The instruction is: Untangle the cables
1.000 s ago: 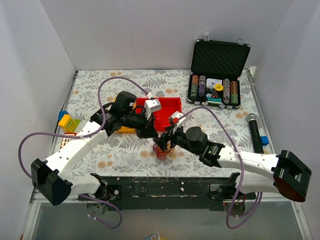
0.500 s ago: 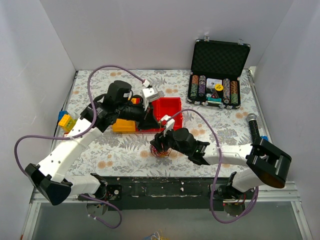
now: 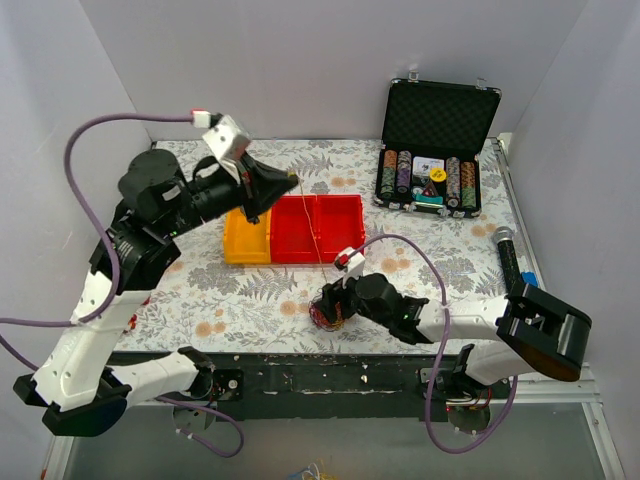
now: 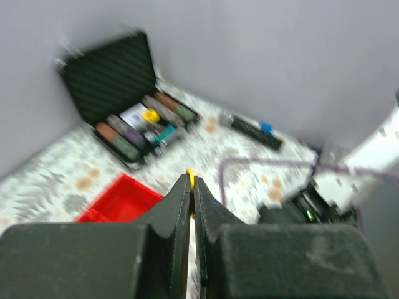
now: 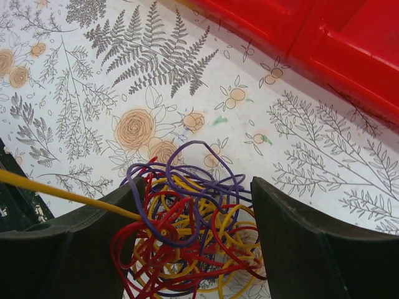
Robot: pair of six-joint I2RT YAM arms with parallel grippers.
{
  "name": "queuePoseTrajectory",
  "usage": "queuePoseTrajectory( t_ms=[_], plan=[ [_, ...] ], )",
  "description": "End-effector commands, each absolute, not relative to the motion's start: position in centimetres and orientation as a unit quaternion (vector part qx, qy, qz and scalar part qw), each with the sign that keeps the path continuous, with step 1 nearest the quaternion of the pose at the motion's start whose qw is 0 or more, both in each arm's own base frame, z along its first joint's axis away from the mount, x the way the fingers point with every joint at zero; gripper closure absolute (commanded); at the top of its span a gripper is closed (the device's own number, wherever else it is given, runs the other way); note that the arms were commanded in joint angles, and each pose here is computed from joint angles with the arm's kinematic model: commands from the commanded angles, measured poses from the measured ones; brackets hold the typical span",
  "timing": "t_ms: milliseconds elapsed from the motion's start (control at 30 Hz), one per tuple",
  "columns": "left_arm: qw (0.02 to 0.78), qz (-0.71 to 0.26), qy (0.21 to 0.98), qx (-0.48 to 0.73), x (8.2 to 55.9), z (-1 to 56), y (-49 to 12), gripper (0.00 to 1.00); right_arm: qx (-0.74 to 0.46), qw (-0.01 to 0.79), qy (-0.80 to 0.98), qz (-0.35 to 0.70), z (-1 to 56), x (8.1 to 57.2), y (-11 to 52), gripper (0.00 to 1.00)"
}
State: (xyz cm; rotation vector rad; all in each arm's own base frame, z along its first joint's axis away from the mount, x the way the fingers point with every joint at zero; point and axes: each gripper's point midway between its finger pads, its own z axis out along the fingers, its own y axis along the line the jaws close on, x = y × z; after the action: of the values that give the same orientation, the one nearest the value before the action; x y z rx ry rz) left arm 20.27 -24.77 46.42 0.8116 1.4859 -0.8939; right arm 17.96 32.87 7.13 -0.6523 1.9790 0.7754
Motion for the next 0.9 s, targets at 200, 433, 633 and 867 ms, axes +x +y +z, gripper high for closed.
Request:
queuePoseTrajectory(
  t_ms=[200,433,633,867],
  plan=[
    [0.802,-0.313,0.498,0.108,21.9,64.1,-16.0,0.95,-0.234,0.430,0.820,0.297,5.5,16.8,30.9,0.24],
    [0.874,-0.266,0.406,0.027,20.1,71.2,-10.7,0.94,-0.233,0.410,0.835,0.283,3.8,16.0,30.0,0.25],
    [0.920,-0.198,0.336,-0.045,19.0,74.6,-6.2,0.94,-0.230,0.399,0.844,0.274,3.0,15.5,29.4,0.24],
    [0.919,-0.185,0.348,-0.027,20.3,74.0,-7.3,0.90,-0.230,0.396,0.847,0.271,2.9,15.2,29.1,0.24]
  ],
)
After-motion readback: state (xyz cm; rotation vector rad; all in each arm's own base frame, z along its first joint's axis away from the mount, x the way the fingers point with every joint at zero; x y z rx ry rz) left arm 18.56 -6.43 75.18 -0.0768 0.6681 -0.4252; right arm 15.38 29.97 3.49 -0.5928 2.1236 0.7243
